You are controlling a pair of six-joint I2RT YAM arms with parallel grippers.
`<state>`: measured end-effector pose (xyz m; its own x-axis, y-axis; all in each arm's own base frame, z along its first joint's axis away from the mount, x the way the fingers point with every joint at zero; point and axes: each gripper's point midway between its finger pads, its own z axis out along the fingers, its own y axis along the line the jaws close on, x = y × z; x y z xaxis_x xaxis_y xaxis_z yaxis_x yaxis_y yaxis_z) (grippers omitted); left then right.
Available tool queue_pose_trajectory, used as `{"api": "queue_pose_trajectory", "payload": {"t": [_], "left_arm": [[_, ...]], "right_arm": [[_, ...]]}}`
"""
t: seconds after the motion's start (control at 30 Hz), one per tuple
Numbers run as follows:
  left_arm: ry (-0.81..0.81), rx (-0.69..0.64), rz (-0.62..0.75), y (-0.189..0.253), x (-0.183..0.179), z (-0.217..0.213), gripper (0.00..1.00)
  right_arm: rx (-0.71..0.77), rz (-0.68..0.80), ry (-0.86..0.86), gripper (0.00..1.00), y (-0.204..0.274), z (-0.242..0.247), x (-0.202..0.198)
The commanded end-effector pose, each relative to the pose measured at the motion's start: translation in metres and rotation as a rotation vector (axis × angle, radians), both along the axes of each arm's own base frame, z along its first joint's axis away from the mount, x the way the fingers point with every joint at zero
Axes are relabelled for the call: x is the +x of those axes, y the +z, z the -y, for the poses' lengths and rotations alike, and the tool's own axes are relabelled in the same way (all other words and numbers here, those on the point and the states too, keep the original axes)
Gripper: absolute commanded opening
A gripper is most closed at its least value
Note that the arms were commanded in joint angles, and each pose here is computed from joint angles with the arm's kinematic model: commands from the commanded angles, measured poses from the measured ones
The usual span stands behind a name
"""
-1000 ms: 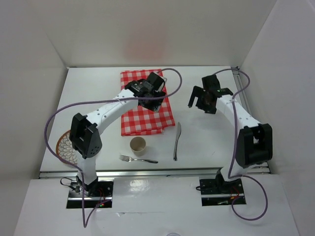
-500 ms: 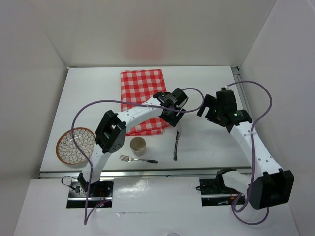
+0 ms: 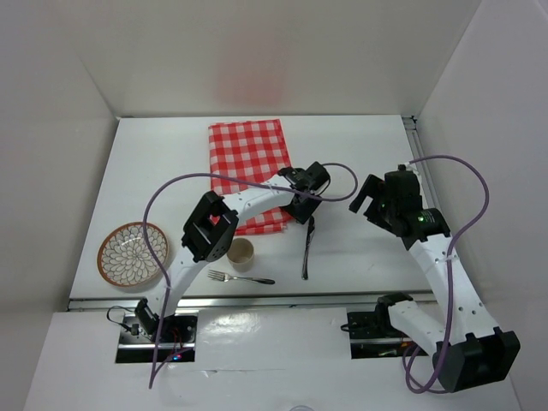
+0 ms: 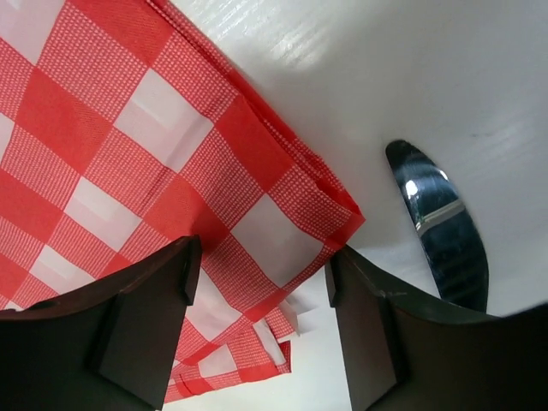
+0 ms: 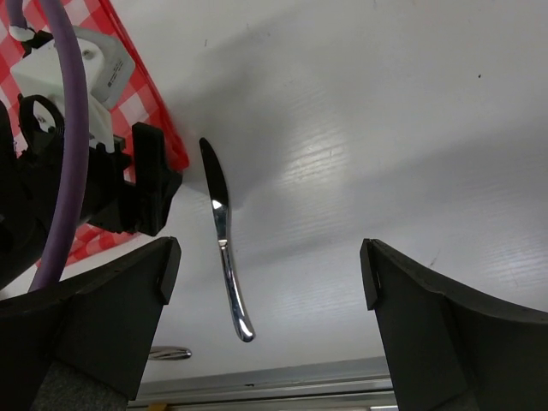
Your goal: Set the dinner table for one person
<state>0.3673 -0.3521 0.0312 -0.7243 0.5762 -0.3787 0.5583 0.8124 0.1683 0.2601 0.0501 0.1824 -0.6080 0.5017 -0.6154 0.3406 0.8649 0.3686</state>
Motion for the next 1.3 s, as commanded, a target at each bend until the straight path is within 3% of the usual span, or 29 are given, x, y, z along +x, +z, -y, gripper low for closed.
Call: {"api": "queue_pose_trajectory", "payload": {"t": [0.0, 0.07, 0.2, 0.23, 0.33, 0.57, 0.8, 0.9, 0.97, 1.1, 1.27], "left_arm": [[0.006, 0.043, 0.018, -0.012, 0.01, -0.005, 0.76], [0.014, 0.039, 0.017, -0.013, 0.011, -0.004, 0.7], [0.045, -0.011, 0.067, 0.016, 0.021, -0.001, 0.32], [0.046, -0.029, 0.083, 0.029, 0.023, 0.001, 0.17], [0.052, -0.109, 0.138, 0.079, 0.027, 0.008, 0.0], [0.097, -0.258, 0.224, 0.171, 0.035, -0.008, 0.0], [0.236, -0.424, 0.253, 0.234, 0.044, -0.062, 0.0], [0.319, -0.479, 0.24, 0.232, 0.048, -0.092, 0.0], [0.361, -0.523, 0.274, 0.247, 0.046, -0.111, 0.0], [0.448, -0.536, 0.275, 0.236, 0.038, -0.132, 0.0], [0.483, -0.549, 0.283, 0.238, 0.044, -0.144, 0.0]], "right_arm": [[-0.012, -0.017, -0.036, 1.0, -0.004, 0.007, -0.005], [-0.019, -0.015, -0.042, 1.0, -0.001, 0.009, -0.005], [0.002, 0.0, -0.024, 1.0, 0.002, 0.004, -0.005], [0.01, 0.0, 0.003, 1.0, 0.0, 0.0, -0.005], [0.038, -0.024, 0.052, 1.0, -0.006, -0.01, -0.005], [0.117, -0.087, 0.184, 1.0, -0.029, -0.036, -0.001], [0.147, -0.144, 0.317, 0.97, -0.052, -0.089, 0.001], [0.233, -0.196, 0.315, 0.93, -0.061, -0.107, 0.012], [0.274, -0.235, 0.319, 0.86, -0.074, -0.119, 0.018], [0.346, -0.305, 0.259, 0.72, -0.091, -0.131, 0.029], [0.454, -0.336, 0.288, 0.67, -0.094, -0.161, 0.036]]}}
